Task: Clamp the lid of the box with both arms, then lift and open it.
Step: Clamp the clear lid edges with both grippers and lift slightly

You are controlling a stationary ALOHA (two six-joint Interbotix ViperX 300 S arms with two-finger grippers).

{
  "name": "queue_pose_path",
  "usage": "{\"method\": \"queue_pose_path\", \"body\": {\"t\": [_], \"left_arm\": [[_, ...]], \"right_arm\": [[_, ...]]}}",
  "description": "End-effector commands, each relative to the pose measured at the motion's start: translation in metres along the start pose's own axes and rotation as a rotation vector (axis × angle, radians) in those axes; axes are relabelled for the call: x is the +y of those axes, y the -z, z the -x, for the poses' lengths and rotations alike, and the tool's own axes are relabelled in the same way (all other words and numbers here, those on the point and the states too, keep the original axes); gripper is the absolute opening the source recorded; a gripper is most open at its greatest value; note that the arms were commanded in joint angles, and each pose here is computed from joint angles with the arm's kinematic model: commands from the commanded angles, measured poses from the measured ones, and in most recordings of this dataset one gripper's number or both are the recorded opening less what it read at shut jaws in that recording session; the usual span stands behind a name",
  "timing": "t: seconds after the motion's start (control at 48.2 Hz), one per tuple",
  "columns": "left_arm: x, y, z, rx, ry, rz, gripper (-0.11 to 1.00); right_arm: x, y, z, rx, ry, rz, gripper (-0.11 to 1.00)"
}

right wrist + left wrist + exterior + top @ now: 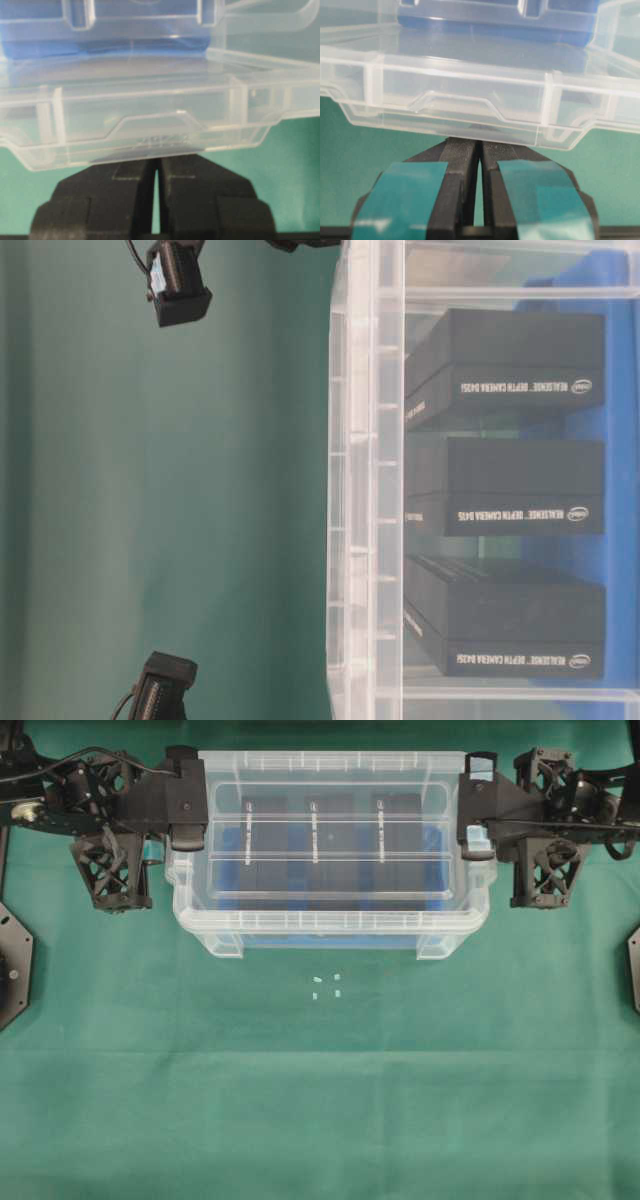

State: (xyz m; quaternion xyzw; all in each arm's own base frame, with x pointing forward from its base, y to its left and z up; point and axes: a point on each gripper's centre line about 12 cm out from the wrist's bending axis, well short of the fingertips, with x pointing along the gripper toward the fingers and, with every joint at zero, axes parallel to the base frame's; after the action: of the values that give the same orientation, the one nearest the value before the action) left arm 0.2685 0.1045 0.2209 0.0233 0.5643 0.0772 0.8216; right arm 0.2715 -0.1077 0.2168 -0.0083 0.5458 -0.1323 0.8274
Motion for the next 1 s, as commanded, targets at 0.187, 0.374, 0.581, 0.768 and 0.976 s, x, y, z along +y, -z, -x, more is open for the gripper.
{"method": "queue_pose_path", "body": {"t": [0.187, 0.374, 0.581, 0.768, 0.976], "left_arm": [[0.005, -0.012, 0.007, -0.037, -0.011, -0.002, 0.01], [0.005, -0.012, 0.007, -0.037, -0.011, -0.002, 0.01], [0.004, -0.011, 0.008, -0.037, -0.009, 0.003, 0.01], [0.005, -0.013, 0.010, -0.043, -0.010, 0.007, 0.01], [0.003, -0.016, 0.016, -0.053, -0.010, 0.003, 0.01]], "right_arm": [[-0.002, -0.021, 0.003, -0.057, 0.004, -0.003, 0.00], [-0.002, -0.021, 0.003, -0.057, 0.004, -0.003, 0.00], [-0.001, -0.021, 0.007, -0.067, 0.004, -0.003, 0.00], [0.000, -0.022, 0.013, -0.084, 0.004, 0.000, 0.00], [0.001, -0.024, 0.023, -0.114, 0.005, 0.003, 0.00]]}}
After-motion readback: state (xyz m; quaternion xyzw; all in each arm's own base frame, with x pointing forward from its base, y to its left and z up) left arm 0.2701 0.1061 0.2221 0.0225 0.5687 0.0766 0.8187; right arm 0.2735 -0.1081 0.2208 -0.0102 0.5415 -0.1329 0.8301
